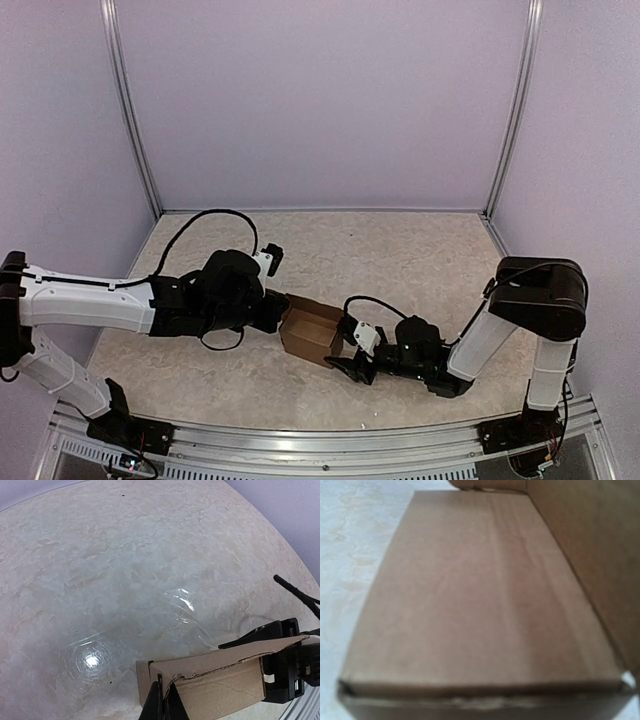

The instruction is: Fold the paper box

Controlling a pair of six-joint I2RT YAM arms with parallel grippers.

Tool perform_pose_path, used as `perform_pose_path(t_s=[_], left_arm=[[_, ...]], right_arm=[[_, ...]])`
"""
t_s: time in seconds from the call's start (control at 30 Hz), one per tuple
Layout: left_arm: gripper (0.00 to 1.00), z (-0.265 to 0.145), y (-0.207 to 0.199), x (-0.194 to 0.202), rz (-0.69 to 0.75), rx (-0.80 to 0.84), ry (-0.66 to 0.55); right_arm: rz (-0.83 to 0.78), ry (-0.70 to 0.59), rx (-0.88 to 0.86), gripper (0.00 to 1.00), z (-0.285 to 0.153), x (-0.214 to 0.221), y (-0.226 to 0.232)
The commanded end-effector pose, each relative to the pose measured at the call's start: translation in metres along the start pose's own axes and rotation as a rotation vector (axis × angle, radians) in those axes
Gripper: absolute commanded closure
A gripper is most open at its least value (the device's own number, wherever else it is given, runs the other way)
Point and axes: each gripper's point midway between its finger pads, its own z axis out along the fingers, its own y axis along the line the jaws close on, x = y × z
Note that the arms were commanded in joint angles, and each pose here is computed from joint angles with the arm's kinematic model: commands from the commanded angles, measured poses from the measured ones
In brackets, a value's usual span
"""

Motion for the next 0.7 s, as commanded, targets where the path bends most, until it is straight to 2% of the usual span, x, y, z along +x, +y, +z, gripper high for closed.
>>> perform_pose_path(t_s=[0.0,0.67], left_arm=[[1.00,0.007,0.005,0.041,0.023,-0.033,0.148],[1.00,0.002,-0.015,0.019,0.010,0.005,0.133]], right_arm=[[0.013,0.023,0.070,0.81,0.002,0.011,-0.012],[0.009,0.035,0.062,0.80,0.004,0.016,-0.005]])
